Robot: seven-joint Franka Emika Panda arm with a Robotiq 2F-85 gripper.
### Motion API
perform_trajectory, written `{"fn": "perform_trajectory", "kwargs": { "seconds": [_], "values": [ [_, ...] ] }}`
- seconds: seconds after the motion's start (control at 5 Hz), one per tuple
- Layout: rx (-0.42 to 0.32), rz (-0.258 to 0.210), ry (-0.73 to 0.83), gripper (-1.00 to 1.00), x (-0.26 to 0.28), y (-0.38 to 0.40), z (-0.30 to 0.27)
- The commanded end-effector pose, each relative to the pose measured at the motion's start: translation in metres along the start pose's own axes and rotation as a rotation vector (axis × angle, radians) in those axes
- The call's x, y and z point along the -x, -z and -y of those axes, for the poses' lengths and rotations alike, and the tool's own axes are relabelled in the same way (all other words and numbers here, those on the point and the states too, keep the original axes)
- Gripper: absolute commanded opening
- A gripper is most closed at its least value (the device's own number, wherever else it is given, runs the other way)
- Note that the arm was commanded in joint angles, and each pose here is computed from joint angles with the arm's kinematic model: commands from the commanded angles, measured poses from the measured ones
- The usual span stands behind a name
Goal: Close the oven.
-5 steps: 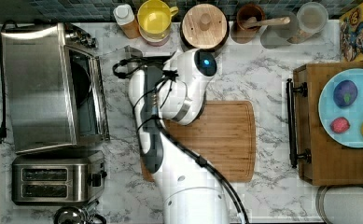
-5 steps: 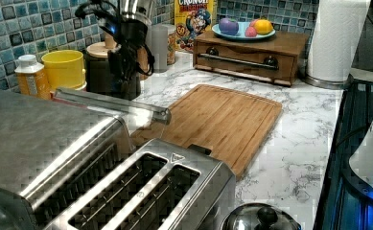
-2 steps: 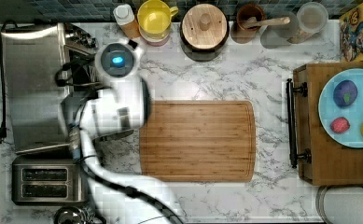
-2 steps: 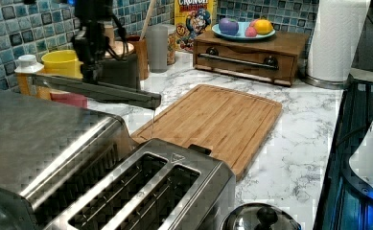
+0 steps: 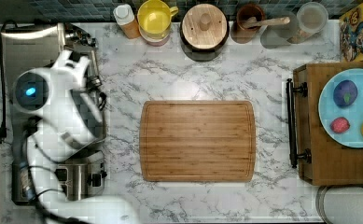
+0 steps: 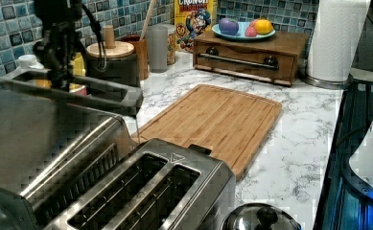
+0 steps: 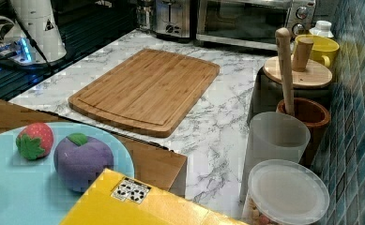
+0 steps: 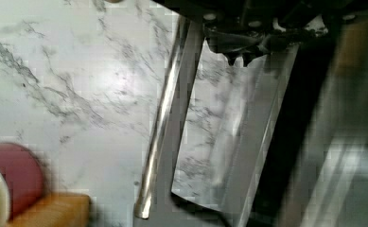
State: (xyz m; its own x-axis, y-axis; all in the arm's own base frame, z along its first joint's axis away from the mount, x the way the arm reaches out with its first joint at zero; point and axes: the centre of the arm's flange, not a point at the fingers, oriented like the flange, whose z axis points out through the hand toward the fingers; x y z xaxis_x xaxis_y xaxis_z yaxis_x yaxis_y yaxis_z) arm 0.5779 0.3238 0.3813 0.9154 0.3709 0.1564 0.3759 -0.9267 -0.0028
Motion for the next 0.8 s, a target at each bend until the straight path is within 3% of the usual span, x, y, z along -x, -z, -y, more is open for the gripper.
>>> {"fn": "perform_trajectory", "kwargs": {
  "seconds": [0.2,0.4,0.6,0.8],
  "values": [
    [0.124,-0.318,-0.090,-1.00,-0.009,0.117,0.024],
    [-0.001,-0.375,-0.055,-1.00,0.013,0.161,0.039],
    [-0.031,-0.341,0.011,-1.00,0.016,0.180,0.061],
    [0.032,-0.200,0.040,-1.00,0.000,0.177,0.078]
  ]
}}
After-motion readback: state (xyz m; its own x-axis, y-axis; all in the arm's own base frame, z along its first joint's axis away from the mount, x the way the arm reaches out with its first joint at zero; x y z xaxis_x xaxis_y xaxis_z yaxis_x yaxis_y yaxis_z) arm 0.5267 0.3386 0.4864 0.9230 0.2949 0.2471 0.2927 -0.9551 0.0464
